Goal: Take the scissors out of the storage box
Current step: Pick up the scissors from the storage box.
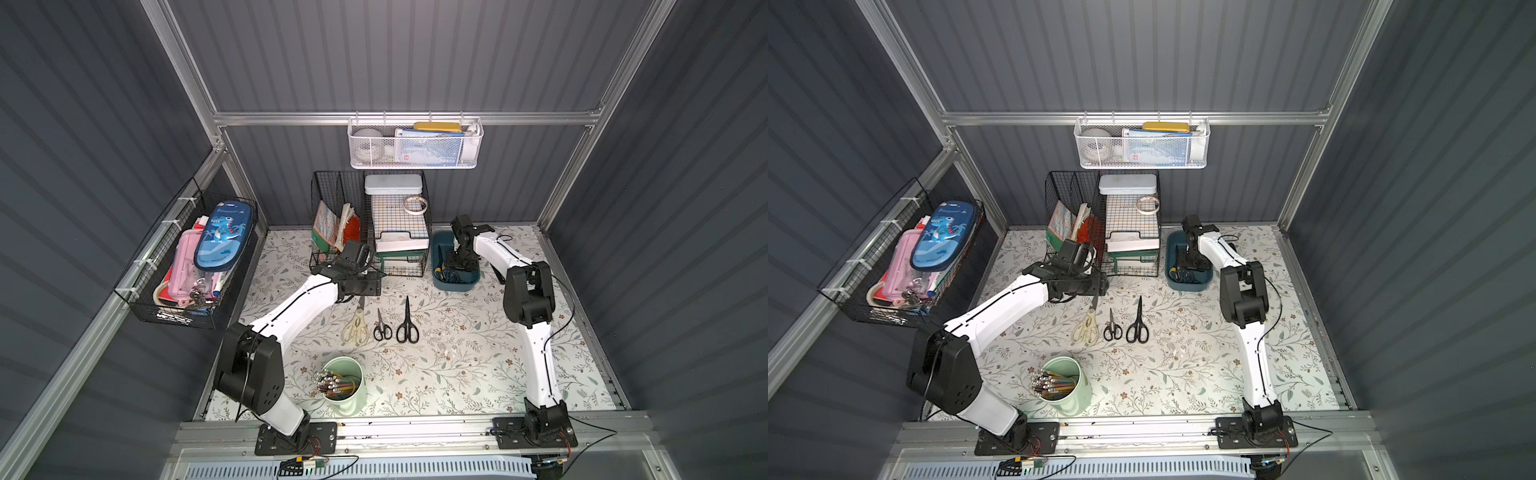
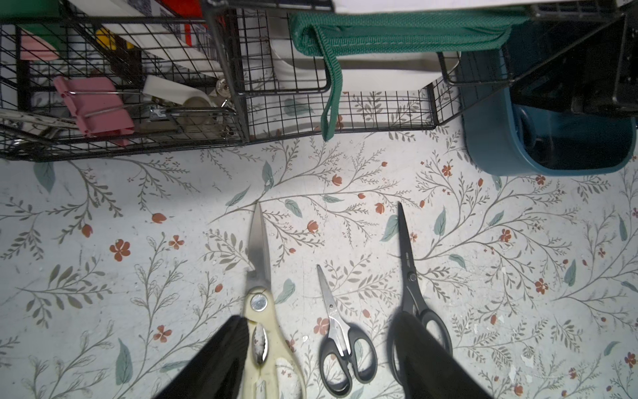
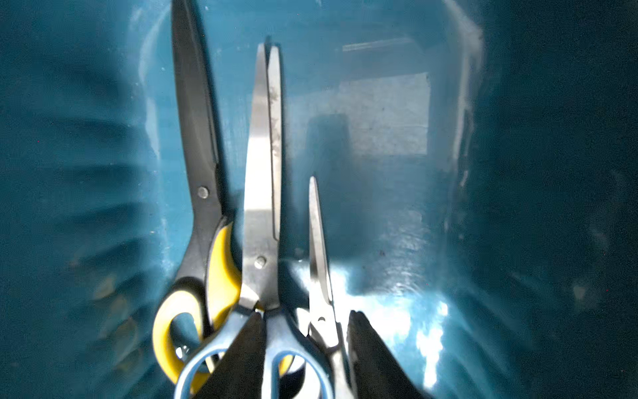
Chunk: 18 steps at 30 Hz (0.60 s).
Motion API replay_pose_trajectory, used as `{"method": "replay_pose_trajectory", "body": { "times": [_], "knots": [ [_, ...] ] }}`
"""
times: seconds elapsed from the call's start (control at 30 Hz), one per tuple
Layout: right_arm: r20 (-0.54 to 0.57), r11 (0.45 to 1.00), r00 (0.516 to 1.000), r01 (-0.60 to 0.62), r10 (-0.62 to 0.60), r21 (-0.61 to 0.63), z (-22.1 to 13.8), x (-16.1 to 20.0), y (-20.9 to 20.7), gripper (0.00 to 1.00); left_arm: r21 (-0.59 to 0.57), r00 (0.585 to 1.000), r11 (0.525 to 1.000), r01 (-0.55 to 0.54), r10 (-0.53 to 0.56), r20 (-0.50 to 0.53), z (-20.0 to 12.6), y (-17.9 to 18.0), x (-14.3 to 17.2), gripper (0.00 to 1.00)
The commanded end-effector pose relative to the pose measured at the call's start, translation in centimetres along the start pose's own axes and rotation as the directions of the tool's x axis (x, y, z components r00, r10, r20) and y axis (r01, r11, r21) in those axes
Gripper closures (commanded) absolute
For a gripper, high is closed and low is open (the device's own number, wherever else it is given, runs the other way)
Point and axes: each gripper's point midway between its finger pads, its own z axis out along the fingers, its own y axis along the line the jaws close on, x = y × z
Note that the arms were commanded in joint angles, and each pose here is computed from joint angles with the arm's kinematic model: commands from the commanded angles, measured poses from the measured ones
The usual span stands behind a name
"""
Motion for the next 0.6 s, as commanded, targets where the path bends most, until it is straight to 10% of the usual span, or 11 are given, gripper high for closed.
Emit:
{"method": "replay_pose_trajectory", "body": {
  "times": [0.0,0.33,0.57],
  "knots": [
    [-0.084,0.998,0.996,0.001,0.005,0.064,4.2,2.7,-1.1,0.56,-0.006,1.0,1.0,-0.013,0.013,-0.015,0.1,0.1,-0.1,0.28],
    [0.197,0.999,0.979,0.046,-0.042,-0.016,-5.8,-2.2,1.2,0.54,0.005,1.0,1.0,-0.012,0.012,0.0,-0.3,-0.2,-0.6,0.28],
    [0.195,0.991,0.973,0.132,-0.127,-0.013,-7.1,-1.0,3.3,0.55,0.017,1.0,1.0,-0.012,0.012,0.01,-0.5,-0.4,-0.8,0.28]
  ]
}}
